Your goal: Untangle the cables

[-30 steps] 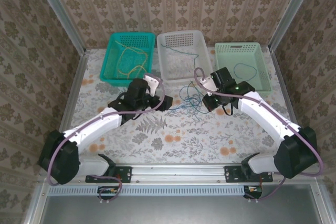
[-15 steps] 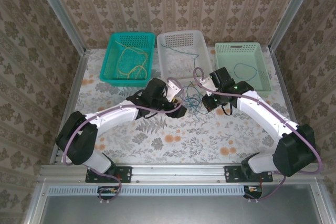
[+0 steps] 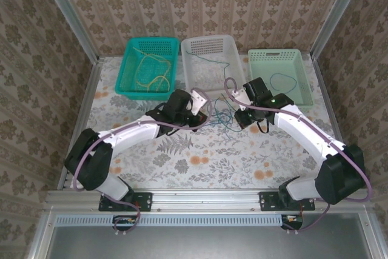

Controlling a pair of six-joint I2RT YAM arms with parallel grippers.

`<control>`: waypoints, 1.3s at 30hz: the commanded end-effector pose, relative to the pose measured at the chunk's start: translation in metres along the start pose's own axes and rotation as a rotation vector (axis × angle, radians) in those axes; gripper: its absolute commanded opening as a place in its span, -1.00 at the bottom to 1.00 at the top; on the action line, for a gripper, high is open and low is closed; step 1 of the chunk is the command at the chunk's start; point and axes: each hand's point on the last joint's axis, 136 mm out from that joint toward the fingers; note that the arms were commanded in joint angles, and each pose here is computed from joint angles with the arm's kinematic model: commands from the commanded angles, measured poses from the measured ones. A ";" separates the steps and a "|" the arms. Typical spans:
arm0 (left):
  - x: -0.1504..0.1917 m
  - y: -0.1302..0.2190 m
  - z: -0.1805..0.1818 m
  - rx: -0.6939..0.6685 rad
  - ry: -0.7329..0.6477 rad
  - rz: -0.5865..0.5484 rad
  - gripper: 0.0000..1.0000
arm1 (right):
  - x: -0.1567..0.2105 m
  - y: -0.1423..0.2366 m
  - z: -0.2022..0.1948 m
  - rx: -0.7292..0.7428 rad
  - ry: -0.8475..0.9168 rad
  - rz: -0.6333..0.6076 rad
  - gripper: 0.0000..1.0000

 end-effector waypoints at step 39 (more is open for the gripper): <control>0.035 0.166 0.109 -0.645 0.443 -0.422 -1.00 | -0.023 0.021 -0.005 -0.065 -0.169 -0.116 -1.00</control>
Point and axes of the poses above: each hand's point on the last joint's axis, 136 mm out from that joint toward the fingers, its own y axis back along the fingers, its own z axis along the line the jaws close on, x = y × z, and after that the axes turned 10 degrees about -y, right-handed
